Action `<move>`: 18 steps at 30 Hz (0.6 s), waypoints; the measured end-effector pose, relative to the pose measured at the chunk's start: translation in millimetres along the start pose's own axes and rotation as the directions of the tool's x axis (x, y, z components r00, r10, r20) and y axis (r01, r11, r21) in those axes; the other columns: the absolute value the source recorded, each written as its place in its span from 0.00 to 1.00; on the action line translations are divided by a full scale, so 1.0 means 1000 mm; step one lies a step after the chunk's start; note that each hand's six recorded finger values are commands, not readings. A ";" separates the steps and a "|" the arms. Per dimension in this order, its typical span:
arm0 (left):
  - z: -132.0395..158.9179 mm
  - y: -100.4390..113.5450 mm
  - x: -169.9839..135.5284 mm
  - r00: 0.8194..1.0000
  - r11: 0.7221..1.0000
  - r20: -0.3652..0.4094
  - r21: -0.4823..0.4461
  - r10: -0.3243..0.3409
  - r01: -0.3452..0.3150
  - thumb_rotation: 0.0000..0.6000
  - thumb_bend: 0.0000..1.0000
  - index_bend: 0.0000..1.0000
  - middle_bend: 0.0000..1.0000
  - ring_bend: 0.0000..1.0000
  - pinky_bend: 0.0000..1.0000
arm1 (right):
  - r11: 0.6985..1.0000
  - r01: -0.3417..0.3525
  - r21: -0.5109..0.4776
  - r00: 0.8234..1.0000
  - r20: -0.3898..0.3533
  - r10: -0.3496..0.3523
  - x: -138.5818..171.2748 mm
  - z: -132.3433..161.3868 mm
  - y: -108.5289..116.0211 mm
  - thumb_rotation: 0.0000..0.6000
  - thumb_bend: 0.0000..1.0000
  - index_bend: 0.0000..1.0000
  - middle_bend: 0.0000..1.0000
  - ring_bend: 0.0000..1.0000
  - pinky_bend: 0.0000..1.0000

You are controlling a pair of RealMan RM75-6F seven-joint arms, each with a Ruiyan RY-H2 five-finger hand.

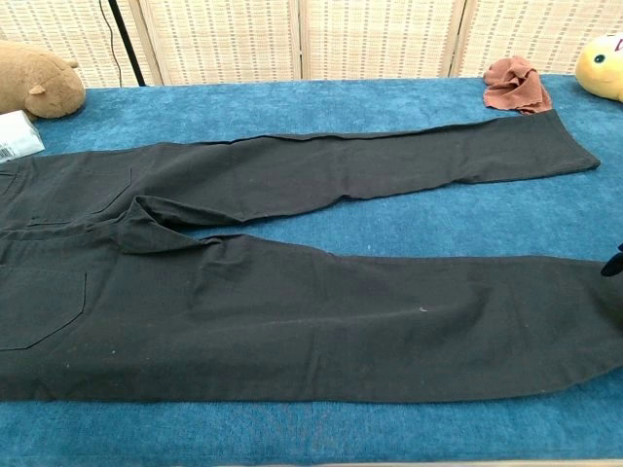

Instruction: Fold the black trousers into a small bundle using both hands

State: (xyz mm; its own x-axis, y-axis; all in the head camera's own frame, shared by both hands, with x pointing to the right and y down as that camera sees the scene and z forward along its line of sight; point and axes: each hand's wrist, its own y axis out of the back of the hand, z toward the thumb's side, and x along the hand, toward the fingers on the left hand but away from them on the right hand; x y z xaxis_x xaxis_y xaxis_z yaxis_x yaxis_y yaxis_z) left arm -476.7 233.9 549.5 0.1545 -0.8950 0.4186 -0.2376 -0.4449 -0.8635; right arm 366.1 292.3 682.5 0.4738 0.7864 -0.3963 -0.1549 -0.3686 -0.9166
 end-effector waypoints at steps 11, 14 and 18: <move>-0.007 -0.038 -0.004 0.988 0.990 0.153 0.138 -0.024 0.003 1.00 0.00 0.00 0.04 0.02 0.13 | 1.000 0.023 -0.021 1.000 0.011 -0.023 -0.003 0.002 0.004 1.00 0.51 0.59 0.30 0.20 0.35; -0.009 -0.053 -0.007 0.983 0.988 0.180 0.152 -0.046 0.018 1.00 0.00 0.00 0.04 0.02 0.13 | 0.999 0.022 -0.024 1.000 0.011 -0.022 -0.003 0.003 0.004 1.00 0.51 0.59 0.30 0.20 0.35; -0.006 -0.080 -0.013 0.971 0.985 0.215 0.159 -0.104 0.071 1.00 0.00 0.00 0.04 0.02 0.13 | 0.999 0.021 -0.027 1.000 0.013 -0.021 -0.004 0.004 0.004 1.00 0.51 0.59 0.30 0.20 0.35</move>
State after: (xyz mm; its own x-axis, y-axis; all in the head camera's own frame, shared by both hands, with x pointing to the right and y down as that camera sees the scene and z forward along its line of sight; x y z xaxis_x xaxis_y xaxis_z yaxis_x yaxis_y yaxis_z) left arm -465.7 281.1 614.4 0.3807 -0.8154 0.4361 -0.0703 -0.4958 -0.8656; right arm 360.4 289.7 680.0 0.4657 0.8004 -0.3775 -0.1208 -0.3651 -0.9231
